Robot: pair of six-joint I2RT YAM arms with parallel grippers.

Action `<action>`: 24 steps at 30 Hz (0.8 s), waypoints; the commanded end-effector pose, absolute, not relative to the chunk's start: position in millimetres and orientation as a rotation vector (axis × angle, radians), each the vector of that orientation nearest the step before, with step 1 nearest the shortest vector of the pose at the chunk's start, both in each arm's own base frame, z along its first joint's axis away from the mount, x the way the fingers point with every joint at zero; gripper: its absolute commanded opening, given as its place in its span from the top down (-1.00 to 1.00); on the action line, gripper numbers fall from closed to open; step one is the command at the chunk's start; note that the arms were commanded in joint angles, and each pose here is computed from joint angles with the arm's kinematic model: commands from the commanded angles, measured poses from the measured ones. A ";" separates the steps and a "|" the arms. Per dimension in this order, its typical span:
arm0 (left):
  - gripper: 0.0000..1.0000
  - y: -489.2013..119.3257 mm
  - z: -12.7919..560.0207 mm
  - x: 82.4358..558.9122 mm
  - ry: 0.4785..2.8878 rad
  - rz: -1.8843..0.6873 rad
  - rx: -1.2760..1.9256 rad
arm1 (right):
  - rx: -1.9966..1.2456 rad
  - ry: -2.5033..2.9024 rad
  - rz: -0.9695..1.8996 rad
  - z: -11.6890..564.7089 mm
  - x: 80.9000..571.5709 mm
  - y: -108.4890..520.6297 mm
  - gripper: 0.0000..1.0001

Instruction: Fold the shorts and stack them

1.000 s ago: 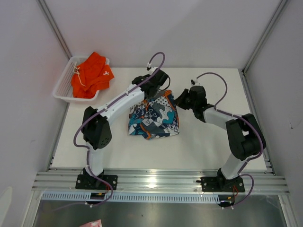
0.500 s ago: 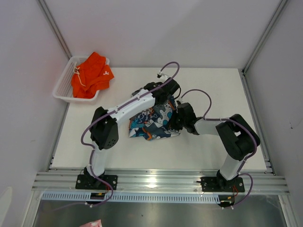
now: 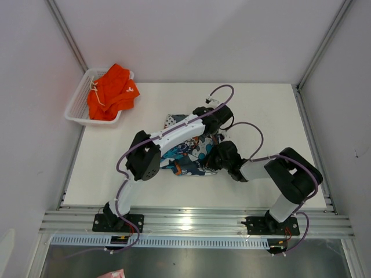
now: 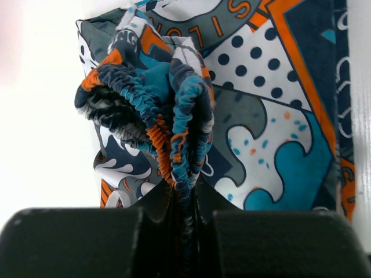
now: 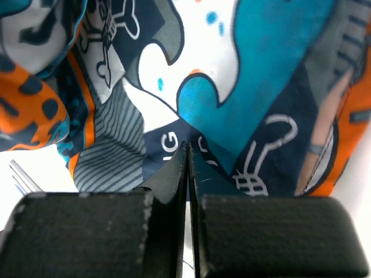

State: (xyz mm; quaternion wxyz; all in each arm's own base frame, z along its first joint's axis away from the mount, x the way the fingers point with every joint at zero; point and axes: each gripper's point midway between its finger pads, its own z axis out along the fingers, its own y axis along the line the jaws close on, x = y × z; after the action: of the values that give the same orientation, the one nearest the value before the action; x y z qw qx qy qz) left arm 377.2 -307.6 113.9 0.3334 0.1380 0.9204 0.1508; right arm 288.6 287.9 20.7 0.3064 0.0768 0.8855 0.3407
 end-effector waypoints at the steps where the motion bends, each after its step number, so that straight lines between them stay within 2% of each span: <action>1: 1.00 -321.3 126.5 379.3 2.383 0.318 0.312 | 0.330 2.251 0.861 26.2 292.3 264.2 1.00; 5: 1.00 -322.9 120.6 380.5 2.386 0.320 0.309 | 0.330 2.097 0.955 74.4 299.0 257.5 1.00; 10: 1.00 -330.3 117.0 382.5 2.389 0.285 0.314 | 0.319 2.020 0.932 116.9 305.6 242.4 0.93; 20: 0.98 -345.8 121.8 385.5 2.376 0.201 0.254 | 0.446 2.119 0.795 96.3 306.5 174.5 0.96; 24: 0.83 -357.7 120.4 384.2 2.375 0.131 0.238 | 0.486 2.136 0.741 84.3 304.6 156.3 0.97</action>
State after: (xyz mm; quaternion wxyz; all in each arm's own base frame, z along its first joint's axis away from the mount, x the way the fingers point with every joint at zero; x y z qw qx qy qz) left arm 379.5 -329.8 102.1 0.3363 0.1162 0.9285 0.1063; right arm 309.5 165.4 88.7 0.4040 0.1949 0.8400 0.3053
